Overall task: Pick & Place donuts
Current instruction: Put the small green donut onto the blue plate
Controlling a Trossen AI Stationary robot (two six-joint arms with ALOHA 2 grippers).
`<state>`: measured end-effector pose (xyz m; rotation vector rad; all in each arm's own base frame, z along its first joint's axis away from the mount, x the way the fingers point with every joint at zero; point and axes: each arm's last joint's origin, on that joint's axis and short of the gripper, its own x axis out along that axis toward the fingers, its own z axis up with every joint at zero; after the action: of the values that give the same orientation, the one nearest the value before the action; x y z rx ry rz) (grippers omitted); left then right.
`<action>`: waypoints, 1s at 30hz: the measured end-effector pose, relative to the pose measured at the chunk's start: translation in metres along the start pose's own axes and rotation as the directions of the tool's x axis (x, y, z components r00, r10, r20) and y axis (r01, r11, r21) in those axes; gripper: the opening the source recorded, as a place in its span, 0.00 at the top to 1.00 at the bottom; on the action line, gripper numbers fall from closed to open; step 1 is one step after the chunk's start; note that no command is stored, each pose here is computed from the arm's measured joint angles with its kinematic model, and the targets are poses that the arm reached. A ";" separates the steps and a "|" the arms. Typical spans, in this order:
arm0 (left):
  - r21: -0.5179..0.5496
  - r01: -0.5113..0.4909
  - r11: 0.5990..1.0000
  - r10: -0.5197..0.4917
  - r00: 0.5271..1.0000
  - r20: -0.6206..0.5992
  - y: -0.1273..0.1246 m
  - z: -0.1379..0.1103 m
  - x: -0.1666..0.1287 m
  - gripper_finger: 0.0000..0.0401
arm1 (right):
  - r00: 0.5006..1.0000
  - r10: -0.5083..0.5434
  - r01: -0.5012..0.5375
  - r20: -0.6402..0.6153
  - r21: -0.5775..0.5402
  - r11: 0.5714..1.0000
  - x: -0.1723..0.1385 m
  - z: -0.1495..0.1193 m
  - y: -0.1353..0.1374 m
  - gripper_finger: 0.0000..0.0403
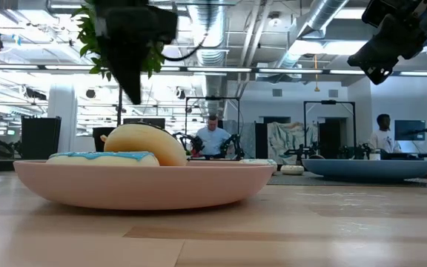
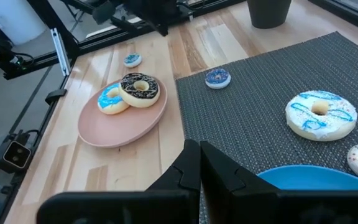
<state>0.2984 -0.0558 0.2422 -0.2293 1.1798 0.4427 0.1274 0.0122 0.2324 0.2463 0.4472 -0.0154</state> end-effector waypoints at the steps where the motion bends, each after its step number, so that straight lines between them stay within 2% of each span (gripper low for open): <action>1: -0.001 0.027 1.000 -0.027 0.999 0.024 0.003 -0.008 -0.001 0.98 | 1.000 0.000 0.000 -0.001 0.000 1.000 0.000 0.000 0.000 1.00; 5: 0.007 0.141 0.990 -0.141 0.978 0.152 0.011 -0.036 -0.009 1.00 | 1.000 -0.002 0.002 -0.008 -0.001 1.000 0.001 0.000 0.000 1.00; 8: 0.025 0.218 0.976 -0.218 0.945 0.245 0.020 -0.058 -0.017 1.00 | 0.999 -0.031 0.031 -0.009 -0.004 1.000 0.003 -0.001 -0.001 1.00; 11: 0.080 0.266 0.961 -0.277 0.901 0.332 0.031 -0.079 -0.025 1.00 | 0.997 -0.081 0.081 -0.006 -0.006 0.997 0.006 0.000 -0.002 1.00; 15: 0.164 0.305 0.938 -0.346 0.824 0.450 0.048 -0.101 -0.033 1.00 | 0.996 -0.071 0.070 0.050 0.004 0.998 0.018 0.008 0.001 1.00; 21: 0.212 0.288 0.934 -0.357 0.756 0.549 0.079 -0.130 -0.033 1.00 | 0.964 -0.159 0.154 0.214 0.040 0.987 0.047 0.027 0.004 1.00; 30: 0.271 0.286 0.919 -0.394 0.666 0.633 0.105 -0.158 -0.028 1.00 | 0.957 -0.254 0.248 0.140 0.055 0.967 0.104 0.085 0.008 1.00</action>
<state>0.1097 -0.0309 0.2149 -0.1320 0.4133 0.0725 0.2577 0.0035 0.2636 0.2215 0.3298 -0.2897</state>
